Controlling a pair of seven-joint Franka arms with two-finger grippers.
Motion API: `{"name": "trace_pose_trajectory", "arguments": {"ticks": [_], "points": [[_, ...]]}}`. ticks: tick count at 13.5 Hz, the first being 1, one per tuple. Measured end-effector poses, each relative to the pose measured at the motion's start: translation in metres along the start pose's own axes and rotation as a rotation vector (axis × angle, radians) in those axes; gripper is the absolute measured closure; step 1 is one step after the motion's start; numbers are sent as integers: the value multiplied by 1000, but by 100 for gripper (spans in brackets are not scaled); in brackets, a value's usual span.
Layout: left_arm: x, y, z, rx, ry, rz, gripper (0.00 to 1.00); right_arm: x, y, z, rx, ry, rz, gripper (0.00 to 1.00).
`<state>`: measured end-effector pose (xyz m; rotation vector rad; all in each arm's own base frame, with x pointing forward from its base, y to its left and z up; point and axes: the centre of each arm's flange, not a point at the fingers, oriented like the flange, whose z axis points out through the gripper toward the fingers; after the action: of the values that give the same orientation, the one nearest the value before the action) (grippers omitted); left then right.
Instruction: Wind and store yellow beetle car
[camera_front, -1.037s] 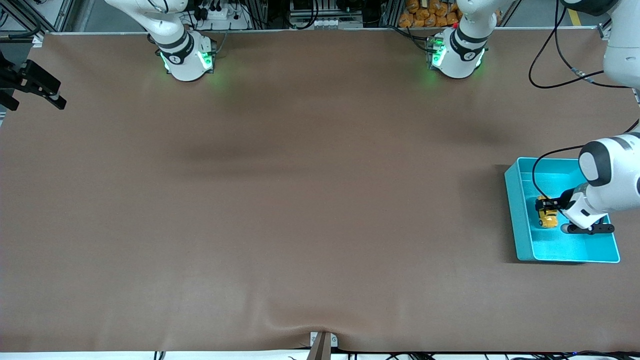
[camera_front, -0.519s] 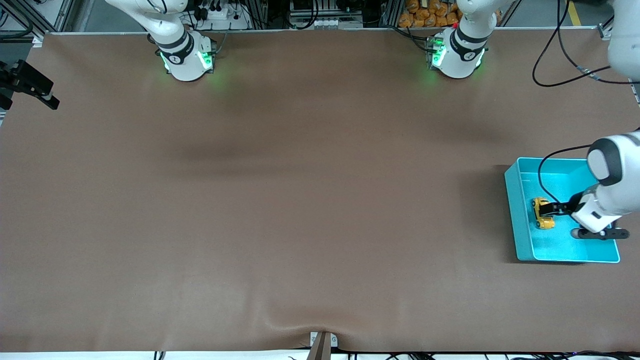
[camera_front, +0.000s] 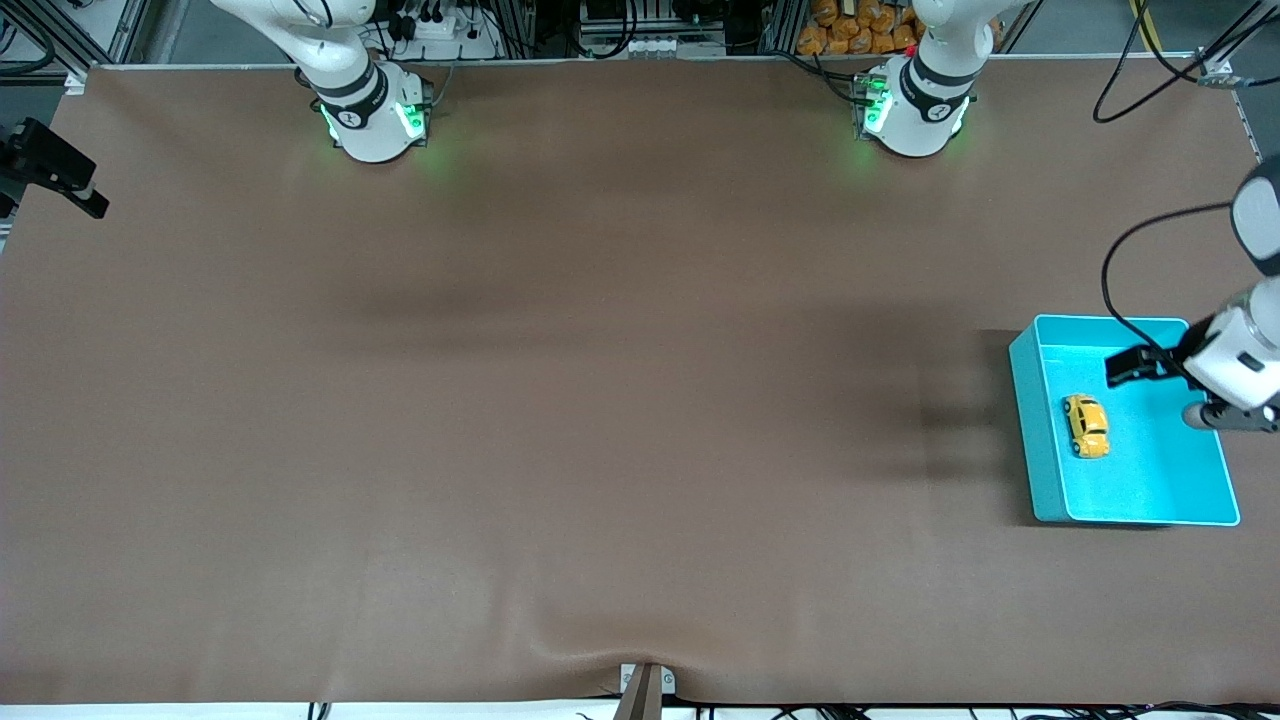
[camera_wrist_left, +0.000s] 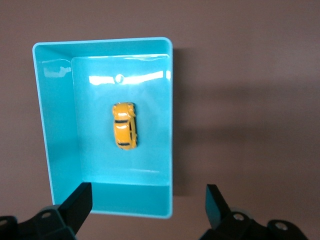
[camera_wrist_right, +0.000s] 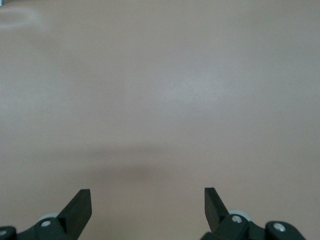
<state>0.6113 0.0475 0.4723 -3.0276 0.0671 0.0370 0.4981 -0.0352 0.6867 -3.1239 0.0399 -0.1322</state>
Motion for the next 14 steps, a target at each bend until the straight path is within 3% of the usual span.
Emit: {"name": "trace_pose_trajectory", "arguments": {"ticks": [4,10,14], "points": [[-33,74,-65,9,-16,-11,0,-1,0,-1,0,-3,-4,0],[-76,64,-165,-81,-6,-57,0,-2,-1,-13,0,9,-7,0],[-85,76,-179,-93,-39,-24,0,-3,-1,-13,0,5,-8,0]]}}
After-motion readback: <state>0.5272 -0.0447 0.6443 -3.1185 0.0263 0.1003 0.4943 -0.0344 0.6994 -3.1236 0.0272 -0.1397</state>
